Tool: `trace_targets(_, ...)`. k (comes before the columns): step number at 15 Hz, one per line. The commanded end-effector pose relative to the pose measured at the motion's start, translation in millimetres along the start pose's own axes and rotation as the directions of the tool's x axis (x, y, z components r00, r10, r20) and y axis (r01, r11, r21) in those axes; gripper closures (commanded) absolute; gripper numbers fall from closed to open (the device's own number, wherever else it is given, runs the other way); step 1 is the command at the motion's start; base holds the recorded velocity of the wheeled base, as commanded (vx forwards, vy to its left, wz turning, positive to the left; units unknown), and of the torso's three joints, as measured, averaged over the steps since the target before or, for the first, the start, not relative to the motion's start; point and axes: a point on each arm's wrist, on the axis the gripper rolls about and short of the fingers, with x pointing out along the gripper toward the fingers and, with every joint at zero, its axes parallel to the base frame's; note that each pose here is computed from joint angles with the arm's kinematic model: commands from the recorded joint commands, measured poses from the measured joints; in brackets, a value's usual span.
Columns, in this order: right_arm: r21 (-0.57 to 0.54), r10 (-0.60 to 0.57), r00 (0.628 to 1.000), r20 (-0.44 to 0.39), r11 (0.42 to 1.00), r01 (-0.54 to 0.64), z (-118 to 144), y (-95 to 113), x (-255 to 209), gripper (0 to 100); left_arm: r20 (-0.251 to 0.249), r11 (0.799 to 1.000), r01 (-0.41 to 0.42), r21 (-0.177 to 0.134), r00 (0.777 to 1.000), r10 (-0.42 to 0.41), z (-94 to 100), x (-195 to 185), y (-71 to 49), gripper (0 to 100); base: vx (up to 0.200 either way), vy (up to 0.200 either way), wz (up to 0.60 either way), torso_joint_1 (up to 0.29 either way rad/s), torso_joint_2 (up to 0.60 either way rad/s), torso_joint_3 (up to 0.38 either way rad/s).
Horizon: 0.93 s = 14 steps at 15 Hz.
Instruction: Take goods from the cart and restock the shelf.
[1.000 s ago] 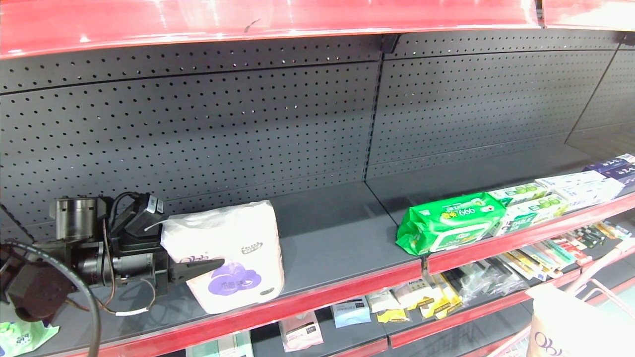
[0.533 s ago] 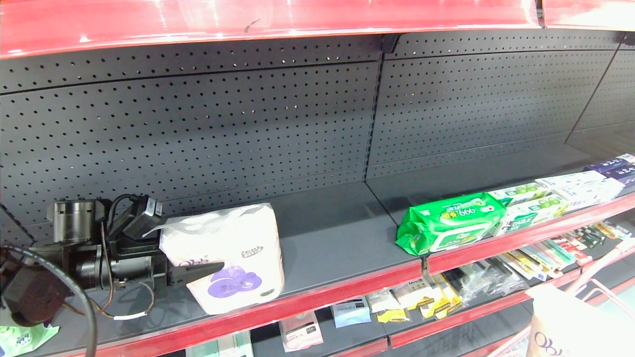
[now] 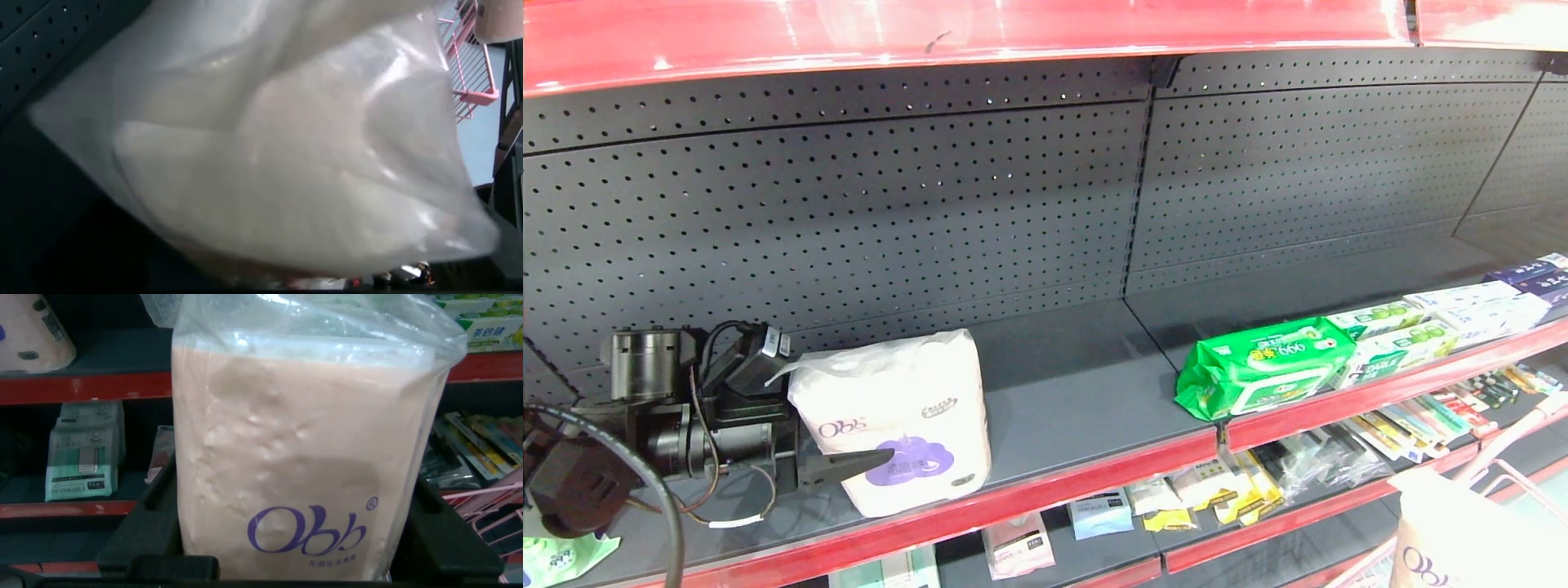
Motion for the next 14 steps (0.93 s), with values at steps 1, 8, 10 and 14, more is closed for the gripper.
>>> trace_targets(1,0.000,0.001,1.000,0.000,1.000,-0.001,0,0,0,100,0.004,1.000,-0.001,0.007,1.000,0.001,1.7,-1,-0.4,0,0.000,0.000,0.00,0.000,0.00,0.000)
trace_targets(8,0.000,0.001,1.000,0.000,1.000,-0.001,0,0,0,100,0.041,0.997,-0.027,0.070,0.999,0.024,22.8,-18,-21.3,0,0.000,0.000,0.00,0.000,0.00,0.000)
trace_targets(10,0.000,0.001,1.000,0.000,1.000,-0.001,0,0,0,100,0.056,0.994,-0.049,0.098,0.997,0.043,30.1,-24,-24.5,0,0.000,0.000,0.00,0.000,0.00,0.000)
trace_targets(14,0.001,0.001,1.000,0.000,1.000,-0.001,0,0,0,100,0.088,0.989,-0.075,0.128,0.994,0.064,45.4,-32,-29.8,0,0.000,0.000,0.00,0.000,0.00,0.000)
